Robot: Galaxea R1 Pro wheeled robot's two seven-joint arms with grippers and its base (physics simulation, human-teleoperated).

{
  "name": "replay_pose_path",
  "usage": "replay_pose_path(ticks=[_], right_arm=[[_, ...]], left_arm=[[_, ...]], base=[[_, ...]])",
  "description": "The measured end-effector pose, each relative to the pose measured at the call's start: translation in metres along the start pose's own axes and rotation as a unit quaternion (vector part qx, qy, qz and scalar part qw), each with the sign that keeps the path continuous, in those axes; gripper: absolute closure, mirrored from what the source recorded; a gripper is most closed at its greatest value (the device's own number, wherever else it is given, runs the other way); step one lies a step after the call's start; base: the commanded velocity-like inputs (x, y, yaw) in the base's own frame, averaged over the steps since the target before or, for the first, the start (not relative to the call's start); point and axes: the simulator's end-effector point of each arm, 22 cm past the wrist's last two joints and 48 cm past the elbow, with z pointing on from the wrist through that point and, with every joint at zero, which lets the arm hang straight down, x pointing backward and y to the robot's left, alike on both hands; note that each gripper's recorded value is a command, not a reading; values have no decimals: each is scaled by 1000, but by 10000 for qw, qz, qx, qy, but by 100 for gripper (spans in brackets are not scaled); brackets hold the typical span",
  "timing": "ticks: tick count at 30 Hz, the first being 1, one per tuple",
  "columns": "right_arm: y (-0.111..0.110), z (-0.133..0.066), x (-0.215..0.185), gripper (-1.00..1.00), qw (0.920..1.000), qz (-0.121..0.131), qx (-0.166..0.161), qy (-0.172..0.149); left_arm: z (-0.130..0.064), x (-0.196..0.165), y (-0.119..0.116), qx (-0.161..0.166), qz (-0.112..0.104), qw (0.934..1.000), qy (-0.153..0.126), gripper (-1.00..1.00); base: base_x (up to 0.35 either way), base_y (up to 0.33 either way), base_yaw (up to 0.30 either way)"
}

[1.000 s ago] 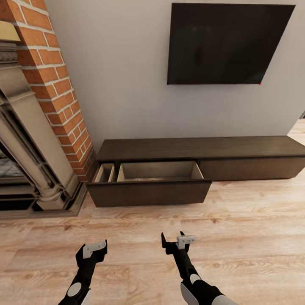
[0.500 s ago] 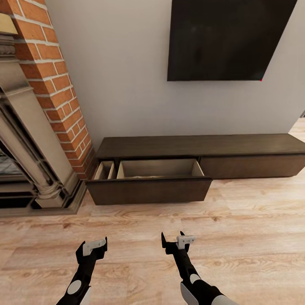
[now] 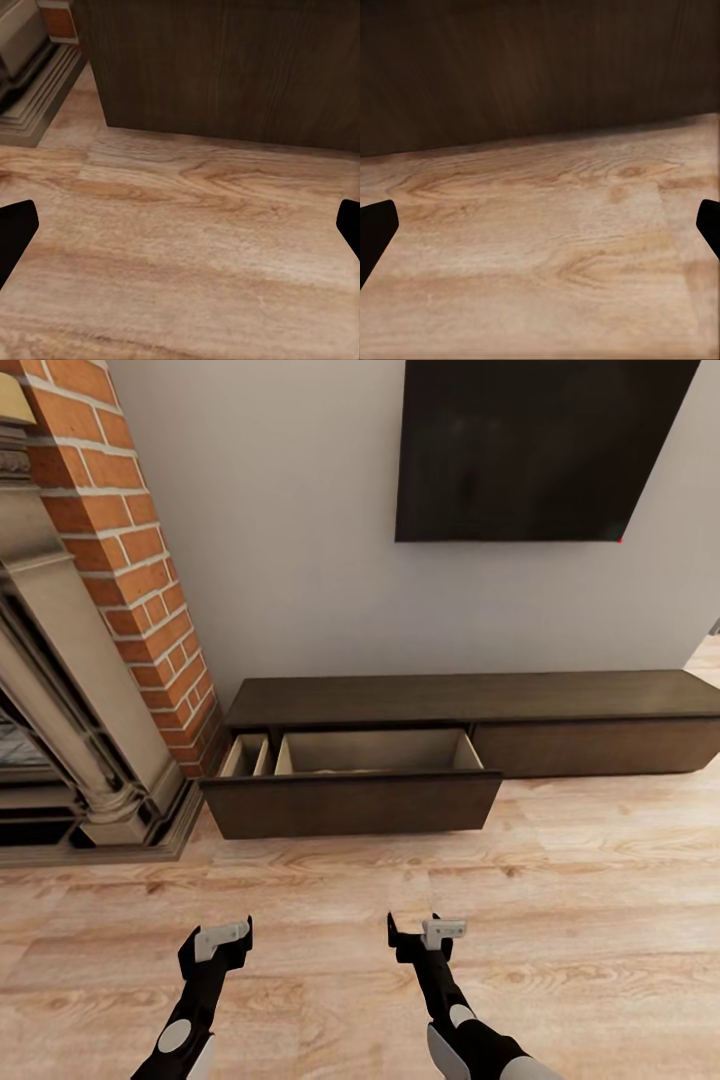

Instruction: Place each of the two pumpkins and all three candles from the living room inside a cabinet in the living room (use any cabinet), then make sure every cabinet is closed, and position the cauldron so it is next to a table in the living room.

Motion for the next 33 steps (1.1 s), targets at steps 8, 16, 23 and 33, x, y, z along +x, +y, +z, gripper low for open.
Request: replay_pose_path(ticks=[8, 16, 23, 33], right_arm=[[-3, 1, 5, -100, 10000, 7, 32, 23], [-3, 1, 5, -100, 10000, 8, 36, 25], [-3, 1, 5, -100, 10000, 12, 34, 25], [-3, 1, 5, -100, 10000, 10, 34, 27]], left_arm=[[2, -2, 2, -24, -34, 10000, -63, -100], [2, -1, -2, 3, -17, 10000, -45, -100], [2, 0, -1, 6, -8, 10000, -40, -100], [1, 1, -2, 18, 13, 10000, -28, -100]], base=[[0, 0, 0], [149, 0, 0], [319, 0, 0], [311, -61, 0]])
